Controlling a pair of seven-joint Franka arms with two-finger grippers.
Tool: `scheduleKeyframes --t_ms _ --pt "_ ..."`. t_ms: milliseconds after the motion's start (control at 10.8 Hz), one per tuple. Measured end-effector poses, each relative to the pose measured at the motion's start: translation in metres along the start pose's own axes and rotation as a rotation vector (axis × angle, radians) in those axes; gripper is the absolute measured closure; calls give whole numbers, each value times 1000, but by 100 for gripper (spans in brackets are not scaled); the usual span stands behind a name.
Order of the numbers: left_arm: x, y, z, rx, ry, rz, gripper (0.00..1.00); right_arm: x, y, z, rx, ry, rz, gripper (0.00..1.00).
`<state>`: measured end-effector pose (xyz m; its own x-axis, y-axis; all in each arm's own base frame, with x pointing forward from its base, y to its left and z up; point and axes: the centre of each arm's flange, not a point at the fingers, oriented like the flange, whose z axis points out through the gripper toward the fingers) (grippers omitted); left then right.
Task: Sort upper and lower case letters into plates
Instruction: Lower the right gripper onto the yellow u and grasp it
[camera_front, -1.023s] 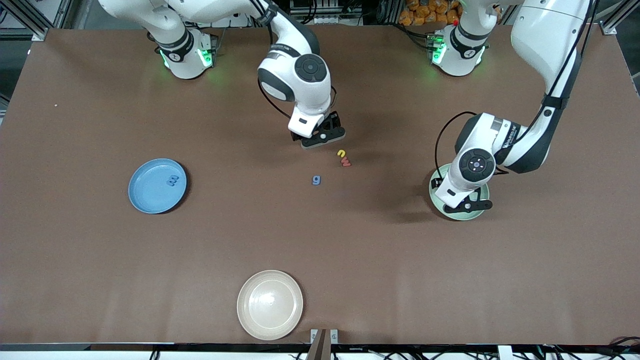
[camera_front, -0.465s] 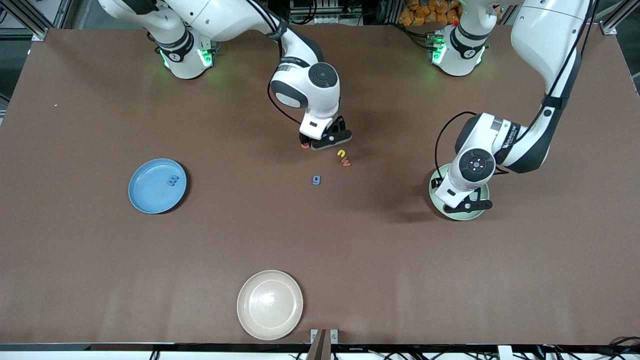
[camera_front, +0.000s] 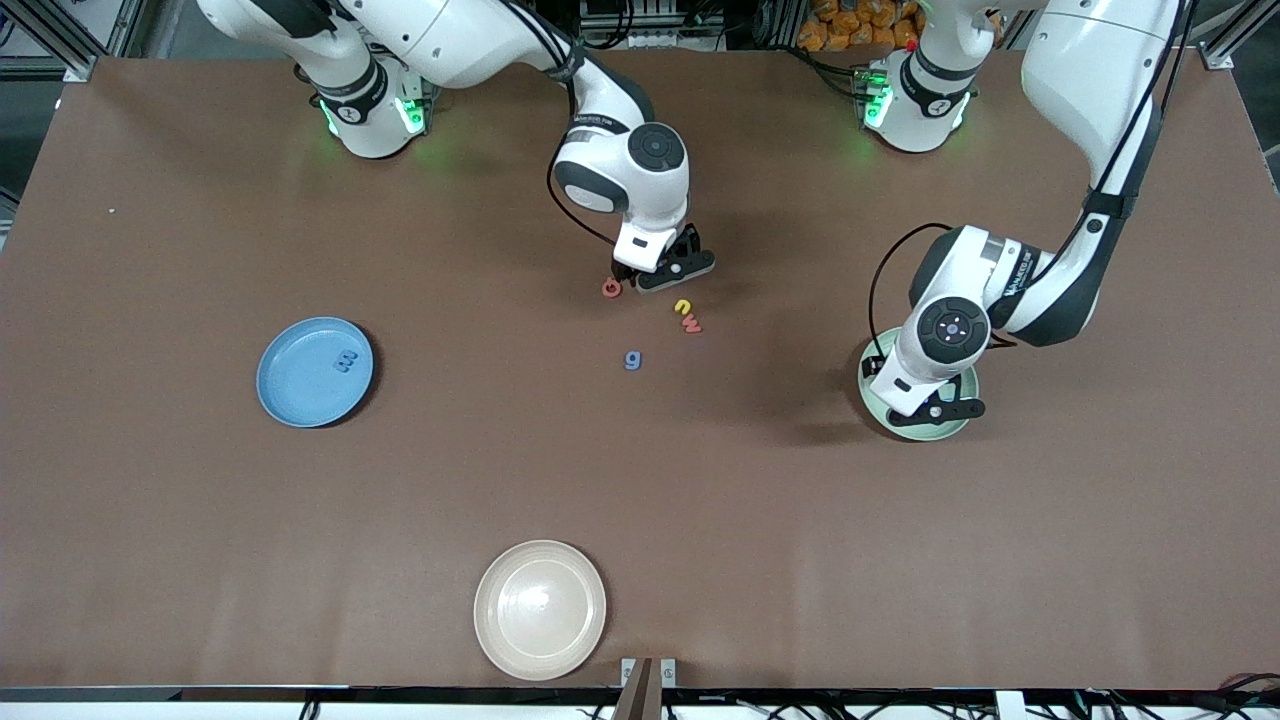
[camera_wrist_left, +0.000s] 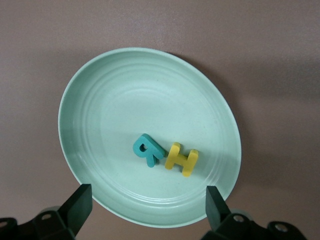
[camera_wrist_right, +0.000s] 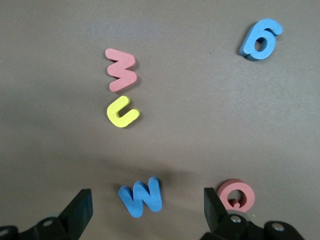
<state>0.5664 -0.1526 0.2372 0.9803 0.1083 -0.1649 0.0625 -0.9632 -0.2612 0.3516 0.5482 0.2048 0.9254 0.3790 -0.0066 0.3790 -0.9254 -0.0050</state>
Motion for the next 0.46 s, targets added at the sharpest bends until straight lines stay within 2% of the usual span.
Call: scheduleKeyframes --t_ms 465 --pt "0 0 0 0 0 0 0 2 3 2 -6 0 -47 4"
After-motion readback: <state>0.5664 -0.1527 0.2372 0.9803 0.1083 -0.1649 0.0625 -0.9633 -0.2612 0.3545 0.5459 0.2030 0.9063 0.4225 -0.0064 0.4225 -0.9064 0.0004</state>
